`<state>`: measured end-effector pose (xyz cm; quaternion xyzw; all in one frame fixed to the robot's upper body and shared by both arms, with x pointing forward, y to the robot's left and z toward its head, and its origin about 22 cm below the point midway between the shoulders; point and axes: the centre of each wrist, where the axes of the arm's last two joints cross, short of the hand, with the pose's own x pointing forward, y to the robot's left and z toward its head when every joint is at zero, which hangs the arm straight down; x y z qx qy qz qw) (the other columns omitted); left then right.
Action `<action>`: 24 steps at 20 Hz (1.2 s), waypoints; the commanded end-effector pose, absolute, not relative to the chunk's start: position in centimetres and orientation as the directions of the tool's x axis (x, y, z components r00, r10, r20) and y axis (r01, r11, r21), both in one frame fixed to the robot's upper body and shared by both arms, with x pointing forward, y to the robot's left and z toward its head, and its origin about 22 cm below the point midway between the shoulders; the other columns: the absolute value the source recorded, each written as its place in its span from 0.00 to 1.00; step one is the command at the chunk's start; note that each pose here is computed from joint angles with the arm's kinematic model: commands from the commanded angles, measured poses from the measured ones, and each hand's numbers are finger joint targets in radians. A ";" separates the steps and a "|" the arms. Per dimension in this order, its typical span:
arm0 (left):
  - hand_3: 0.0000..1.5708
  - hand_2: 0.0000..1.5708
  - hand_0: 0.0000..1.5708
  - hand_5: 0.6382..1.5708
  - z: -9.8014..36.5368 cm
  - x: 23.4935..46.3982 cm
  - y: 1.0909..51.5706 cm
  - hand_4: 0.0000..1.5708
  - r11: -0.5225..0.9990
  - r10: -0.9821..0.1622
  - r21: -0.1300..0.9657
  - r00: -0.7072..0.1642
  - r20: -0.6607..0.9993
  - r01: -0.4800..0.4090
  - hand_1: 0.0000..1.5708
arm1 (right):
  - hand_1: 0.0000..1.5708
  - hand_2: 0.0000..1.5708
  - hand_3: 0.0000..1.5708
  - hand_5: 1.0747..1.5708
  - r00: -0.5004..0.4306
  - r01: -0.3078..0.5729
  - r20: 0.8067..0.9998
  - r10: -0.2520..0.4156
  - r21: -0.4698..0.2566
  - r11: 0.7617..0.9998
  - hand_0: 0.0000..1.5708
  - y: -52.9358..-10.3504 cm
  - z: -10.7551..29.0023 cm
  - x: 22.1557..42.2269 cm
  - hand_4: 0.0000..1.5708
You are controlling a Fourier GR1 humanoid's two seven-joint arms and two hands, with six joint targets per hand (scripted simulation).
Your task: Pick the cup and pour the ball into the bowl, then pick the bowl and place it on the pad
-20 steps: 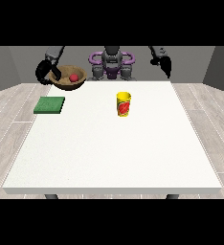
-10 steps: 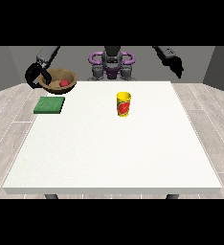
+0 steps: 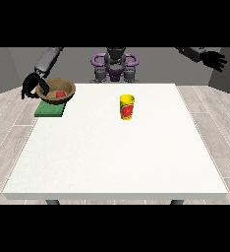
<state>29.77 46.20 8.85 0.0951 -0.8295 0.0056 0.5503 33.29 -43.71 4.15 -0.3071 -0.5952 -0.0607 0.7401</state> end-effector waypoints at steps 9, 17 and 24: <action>0.00 0.00 0.00 0.98 13.0 29.4 49.3 0.75 0.981 -0.154 0.089 -0.418 0.895 -0.171 0.00 | 0.69 0.78 0.74 0.90 0.323 0.579 0.919 0.226 -0.381 0.721 0.69 -45.3 4.3 33.6 0.00; 0.00 0.00 0.00 0.97 11.2 28.7 49.2 0.74 0.981 -0.161 0.105 -0.393 0.905 -0.161 0.00 | 0.00 0.09 0.06 0.59 0.314 0.529 0.930 0.193 -0.340 0.778 0.00 -47.7 7.0 33.5 0.00; 0.00 0.00 0.00 0.99 5.2 30.8 41.1 0.57 0.994 -0.104 0.098 -0.128 0.986 -0.052 0.00 | 0.00 0.00 0.00 0.62 0.403 0.343 0.892 0.206 -0.356 0.869 0.00 -42.5 7.3 36.9 0.26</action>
